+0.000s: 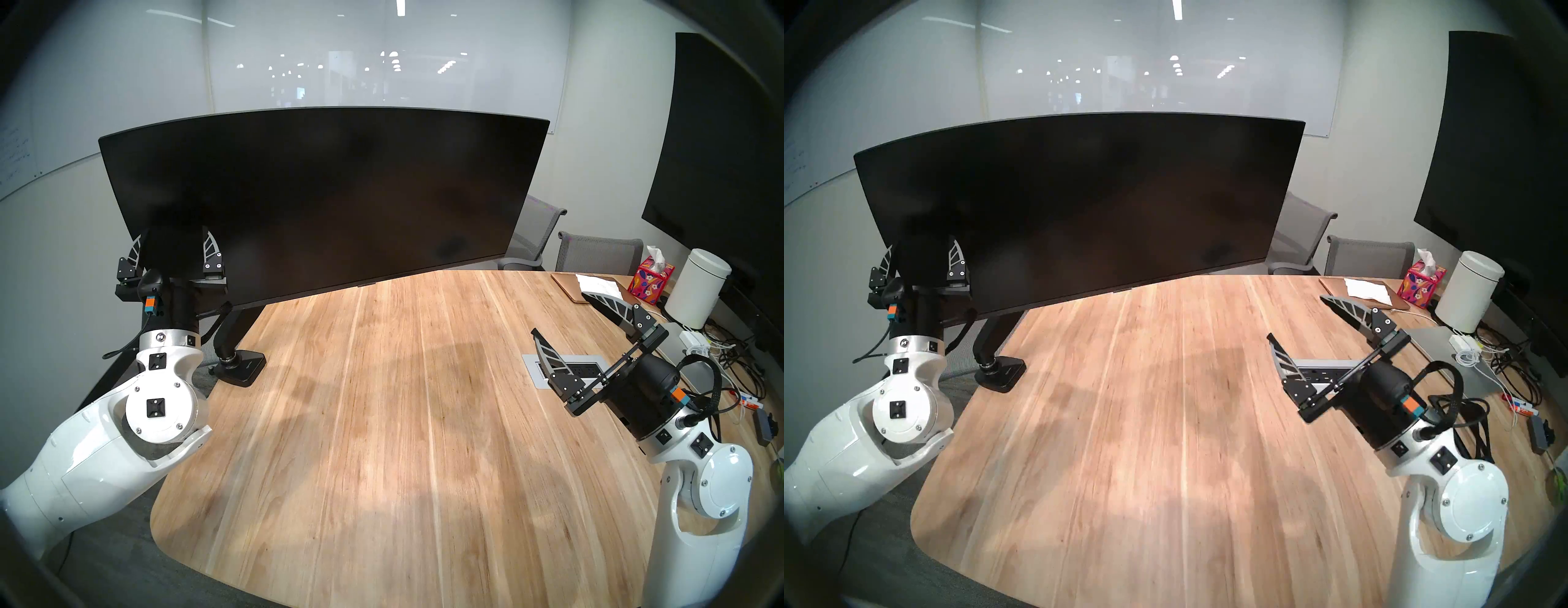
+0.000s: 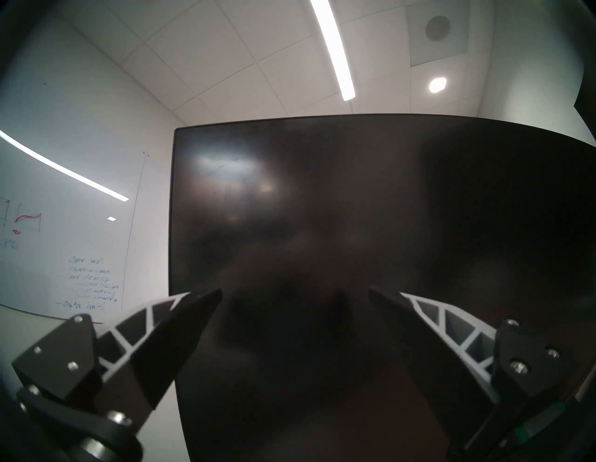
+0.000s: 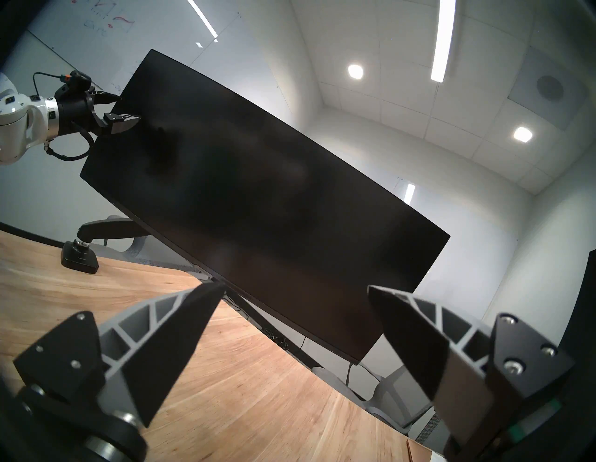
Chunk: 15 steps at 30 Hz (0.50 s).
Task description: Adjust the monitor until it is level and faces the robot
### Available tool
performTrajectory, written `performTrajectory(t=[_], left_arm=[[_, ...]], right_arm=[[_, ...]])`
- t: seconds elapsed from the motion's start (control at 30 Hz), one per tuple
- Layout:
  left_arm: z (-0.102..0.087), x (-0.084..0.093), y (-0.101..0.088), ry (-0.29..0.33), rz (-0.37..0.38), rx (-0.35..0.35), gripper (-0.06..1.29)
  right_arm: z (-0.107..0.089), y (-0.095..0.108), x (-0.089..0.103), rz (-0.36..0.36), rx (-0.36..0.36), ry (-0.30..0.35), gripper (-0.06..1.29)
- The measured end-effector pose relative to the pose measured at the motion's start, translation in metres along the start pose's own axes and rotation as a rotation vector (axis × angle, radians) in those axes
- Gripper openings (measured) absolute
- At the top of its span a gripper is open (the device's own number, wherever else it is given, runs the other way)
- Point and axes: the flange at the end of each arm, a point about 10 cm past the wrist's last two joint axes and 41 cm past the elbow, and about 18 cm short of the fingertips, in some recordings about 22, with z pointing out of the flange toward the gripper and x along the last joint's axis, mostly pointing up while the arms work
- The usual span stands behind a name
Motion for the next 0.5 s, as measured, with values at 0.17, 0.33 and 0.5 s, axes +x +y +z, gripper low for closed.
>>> performTrajectory(t=[0.17, 0.33, 0.5], left_arm=[[0.007, 0.004, 0.003, 0.011, -0.008, 0.014, 1.25], [0.014, 0.008, 0.005, 0.019, -0.015, 0.026, 1.25], [0.018, 0.007, 0.007, 0.018, -0.012, 0.035, 1.25]], right_arm=[[0.000, 0.000, 0.000, 0.000, 0.000, 0.000, 1.22], [0.000, 0.000, 0.000, 0.000, 0.000, 0.000, 1.22], [0.000, 0.000, 0.000, 0.000, 0.000, 0.000, 1.22]])
